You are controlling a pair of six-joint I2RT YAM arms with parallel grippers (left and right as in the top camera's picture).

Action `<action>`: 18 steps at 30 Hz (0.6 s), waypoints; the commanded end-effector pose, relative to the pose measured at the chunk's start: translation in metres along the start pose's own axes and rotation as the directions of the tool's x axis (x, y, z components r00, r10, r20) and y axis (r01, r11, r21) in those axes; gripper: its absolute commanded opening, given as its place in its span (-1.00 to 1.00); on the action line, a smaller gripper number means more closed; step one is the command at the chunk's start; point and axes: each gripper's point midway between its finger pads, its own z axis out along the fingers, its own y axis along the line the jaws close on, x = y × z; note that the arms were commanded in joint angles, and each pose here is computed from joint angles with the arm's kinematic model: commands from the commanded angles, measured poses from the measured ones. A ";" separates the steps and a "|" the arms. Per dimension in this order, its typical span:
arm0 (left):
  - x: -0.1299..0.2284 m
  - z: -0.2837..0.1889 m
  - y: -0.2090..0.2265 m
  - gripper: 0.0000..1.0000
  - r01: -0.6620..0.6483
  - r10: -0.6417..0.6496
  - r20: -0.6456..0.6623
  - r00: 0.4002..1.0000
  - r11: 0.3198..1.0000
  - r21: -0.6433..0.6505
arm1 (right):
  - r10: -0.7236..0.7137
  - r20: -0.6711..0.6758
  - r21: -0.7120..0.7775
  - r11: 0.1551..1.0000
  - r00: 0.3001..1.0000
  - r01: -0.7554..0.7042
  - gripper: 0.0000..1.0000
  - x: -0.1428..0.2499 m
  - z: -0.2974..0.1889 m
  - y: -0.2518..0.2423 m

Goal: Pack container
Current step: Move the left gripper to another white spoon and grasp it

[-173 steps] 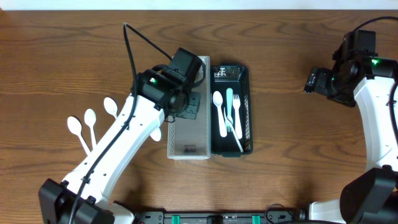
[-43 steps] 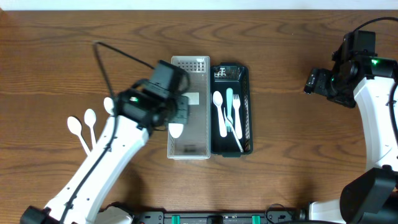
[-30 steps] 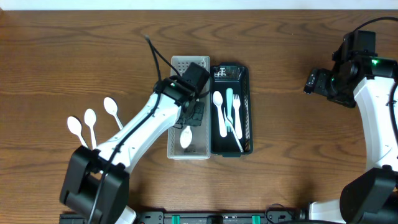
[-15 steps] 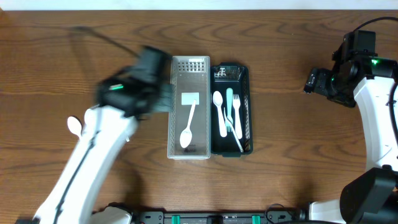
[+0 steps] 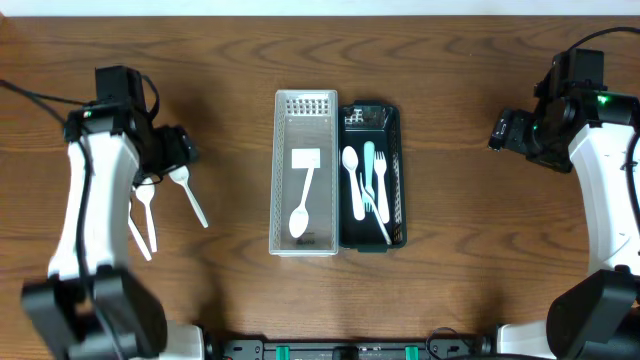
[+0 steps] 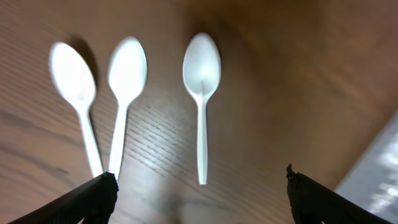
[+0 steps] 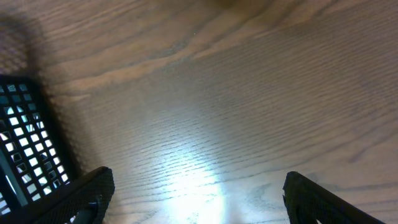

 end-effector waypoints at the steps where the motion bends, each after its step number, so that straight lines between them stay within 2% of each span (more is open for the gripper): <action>1: 0.011 0.034 -0.005 0.79 -0.041 0.045 -0.119 0.992 0.998 0.041 | -0.016 -0.006 -0.003 1.000 1.000 0.016 0.81 0.000 0.002 0.001; 8: 0.016 0.082 -0.007 0.79 -0.049 0.055 -0.215 0.975 0.998 0.030 | -0.024 -0.006 -0.003 1.000 1.000 0.024 0.80 0.000 0.002 0.001; 18: 0.024 0.117 -0.005 0.79 -0.049 0.050 -0.284 0.958 0.999 0.012 | -0.024 -0.006 -0.003 1.000 1.000 0.024 0.81 0.001 0.002 0.001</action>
